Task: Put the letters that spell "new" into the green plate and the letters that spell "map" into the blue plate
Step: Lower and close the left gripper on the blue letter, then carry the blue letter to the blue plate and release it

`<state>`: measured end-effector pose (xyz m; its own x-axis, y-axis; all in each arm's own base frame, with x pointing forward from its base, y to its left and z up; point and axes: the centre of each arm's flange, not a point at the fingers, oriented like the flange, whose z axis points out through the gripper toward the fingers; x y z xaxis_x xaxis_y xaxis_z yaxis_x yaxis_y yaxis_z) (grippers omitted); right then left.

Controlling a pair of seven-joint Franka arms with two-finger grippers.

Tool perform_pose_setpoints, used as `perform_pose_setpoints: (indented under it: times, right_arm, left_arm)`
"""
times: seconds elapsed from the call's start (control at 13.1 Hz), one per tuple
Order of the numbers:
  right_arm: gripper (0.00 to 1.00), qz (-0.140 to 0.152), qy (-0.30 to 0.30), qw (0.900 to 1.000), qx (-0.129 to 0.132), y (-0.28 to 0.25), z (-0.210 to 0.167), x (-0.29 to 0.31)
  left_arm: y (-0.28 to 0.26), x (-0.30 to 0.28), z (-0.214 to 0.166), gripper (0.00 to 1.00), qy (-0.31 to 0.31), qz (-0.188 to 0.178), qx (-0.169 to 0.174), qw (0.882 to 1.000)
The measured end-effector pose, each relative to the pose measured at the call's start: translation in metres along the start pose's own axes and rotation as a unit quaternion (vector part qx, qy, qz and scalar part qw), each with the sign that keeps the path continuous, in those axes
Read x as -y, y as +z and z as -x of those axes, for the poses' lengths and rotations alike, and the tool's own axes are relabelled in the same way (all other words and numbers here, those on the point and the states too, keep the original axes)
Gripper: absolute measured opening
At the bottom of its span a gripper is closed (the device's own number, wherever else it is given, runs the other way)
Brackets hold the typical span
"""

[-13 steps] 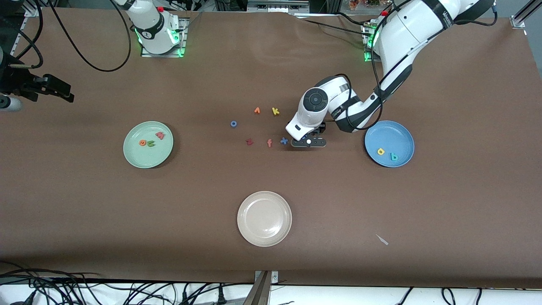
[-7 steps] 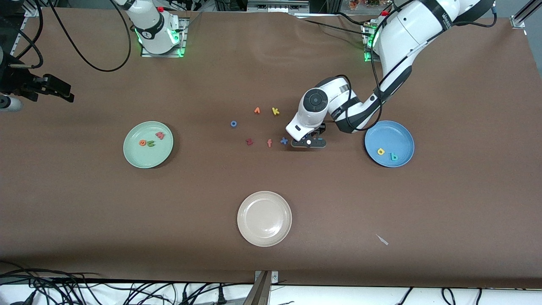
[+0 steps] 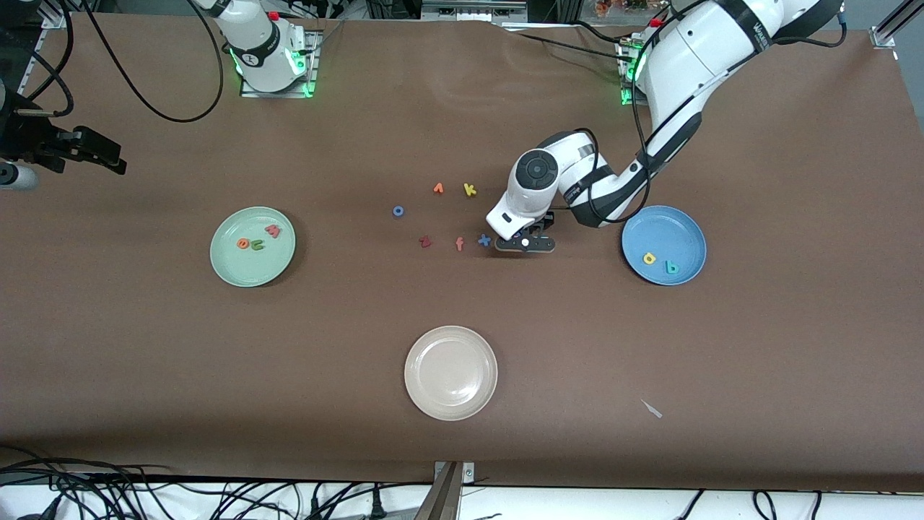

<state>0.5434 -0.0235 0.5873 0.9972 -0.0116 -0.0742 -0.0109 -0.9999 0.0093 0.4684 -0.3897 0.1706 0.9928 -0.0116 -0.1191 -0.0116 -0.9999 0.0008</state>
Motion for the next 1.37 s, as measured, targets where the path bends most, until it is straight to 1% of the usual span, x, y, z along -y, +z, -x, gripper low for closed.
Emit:
perform_pose_setpoints:
  times: [0.08, 0.23, 0.3, 0.99, 1.29, 1.37]
  right_arm:
    - [1.0, 0.0, 0.0, 1.0, 0.0, 0.0, 0.0, 0.0]
    - [1.0, 0.0, 0.0, 1.0, 0.0, 0.0, 0.0, 0.0]
    - [1.0, 0.0, 0.0, 1.0, 0.0, 0.0, 0.0, 0.0]
    - [1.0, 0.0, 0.0, 1.0, 0.0, 0.0, 0.0, 0.0]
    - [1.0, 0.0, 0.0, 1.0, 0.0, 0.0, 0.0, 0.0]
    - [1.0, 0.0, 0.0, 1.0, 0.0, 0.0, 0.0, 0.0]
  left_arm:
    - [0.0, 0.0, 0.0, 0.45, 0.0, 0.0, 0.0, 1.0]
    - [0.0, 0.0, 0.0, 0.44, 0.0, 0.0, 0.0, 1.0]
    - [-0.001, -0.001, 0.0, 0.42, 0.001, 0.0, 0.0, 1.0]
    - [-0.001, 0.0, -0.001, 0.42, -0.001, 0.001, -0.001, 1.0]
    - [-0.015, 0.015, -0.02, 0.42, -0.021, 0.012, -0.008, 1.0]
    - [-0.023, 0.019, -0.024, 0.42, -0.026, 0.014, -0.004, 1.0]
